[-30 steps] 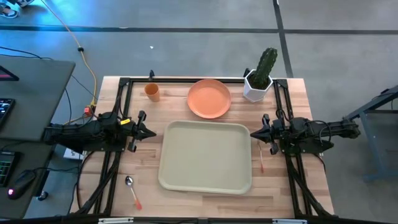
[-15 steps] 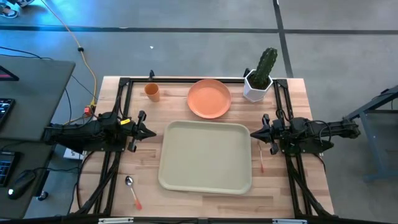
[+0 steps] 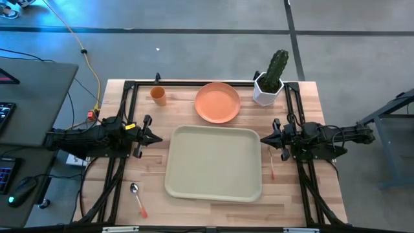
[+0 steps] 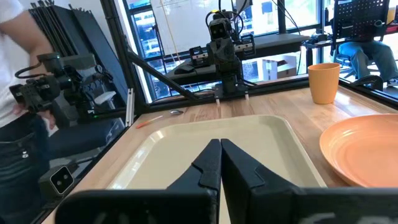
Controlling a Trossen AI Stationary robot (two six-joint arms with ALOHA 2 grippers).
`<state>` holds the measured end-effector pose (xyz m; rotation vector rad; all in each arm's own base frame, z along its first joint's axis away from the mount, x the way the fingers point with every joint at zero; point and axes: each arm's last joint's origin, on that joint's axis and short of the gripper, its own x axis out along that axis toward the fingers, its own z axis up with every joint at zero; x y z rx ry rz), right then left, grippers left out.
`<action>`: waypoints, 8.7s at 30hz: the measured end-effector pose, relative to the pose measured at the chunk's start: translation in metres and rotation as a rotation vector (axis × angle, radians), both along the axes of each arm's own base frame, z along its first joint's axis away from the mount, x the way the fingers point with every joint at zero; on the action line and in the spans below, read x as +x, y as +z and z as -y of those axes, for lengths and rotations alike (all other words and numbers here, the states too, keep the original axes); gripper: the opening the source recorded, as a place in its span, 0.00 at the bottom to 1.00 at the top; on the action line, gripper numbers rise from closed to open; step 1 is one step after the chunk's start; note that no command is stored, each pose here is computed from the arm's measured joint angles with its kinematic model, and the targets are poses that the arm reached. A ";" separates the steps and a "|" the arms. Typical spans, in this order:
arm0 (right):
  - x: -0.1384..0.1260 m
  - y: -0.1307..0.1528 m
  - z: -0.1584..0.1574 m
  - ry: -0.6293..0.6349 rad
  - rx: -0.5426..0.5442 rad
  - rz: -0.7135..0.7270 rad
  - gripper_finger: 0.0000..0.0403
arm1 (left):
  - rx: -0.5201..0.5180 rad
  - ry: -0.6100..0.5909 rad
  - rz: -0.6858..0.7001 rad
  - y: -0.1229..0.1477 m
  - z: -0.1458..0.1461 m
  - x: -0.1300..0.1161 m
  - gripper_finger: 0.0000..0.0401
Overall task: Pick and place plate/cup/fork/spoon on tray
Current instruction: Put the orange plate on the light brown serving tray, then put the orange fork on the light brown serving tray to the left side of orange plate
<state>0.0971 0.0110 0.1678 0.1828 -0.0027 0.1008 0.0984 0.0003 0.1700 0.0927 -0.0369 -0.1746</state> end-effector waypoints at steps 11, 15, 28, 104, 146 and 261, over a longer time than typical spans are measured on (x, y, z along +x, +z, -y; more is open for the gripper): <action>0.000 0.000 0.000 0.000 0.000 0.000 0.00 | 0.069 0.043 0.017 0.001 -0.001 0.000 0.00; 0.000 0.000 0.000 0.000 0.000 0.000 0.00 | 0.008 0.136 0.025 0.002 -0.004 0.000 0.00; 0.000 0.006 0.003 -0.091 0.025 0.067 0.00 | -0.480 0.127 0.109 0.015 -0.005 -0.001 0.00; 0.168 -0.005 0.171 -1.127 0.884 -0.795 0.69 | -0.650 0.836 0.043 0.091 -0.078 0.058 0.36; 0.182 -0.034 0.178 -1.079 0.898 -0.809 0.01 | -0.563 0.848 -0.058 0.084 -0.077 0.058 0.36; 0.096 0.069 -0.032 0.258 -0.706 -1.344 0.47 | -0.865 0.518 -0.126 0.071 0.043 0.089 0.36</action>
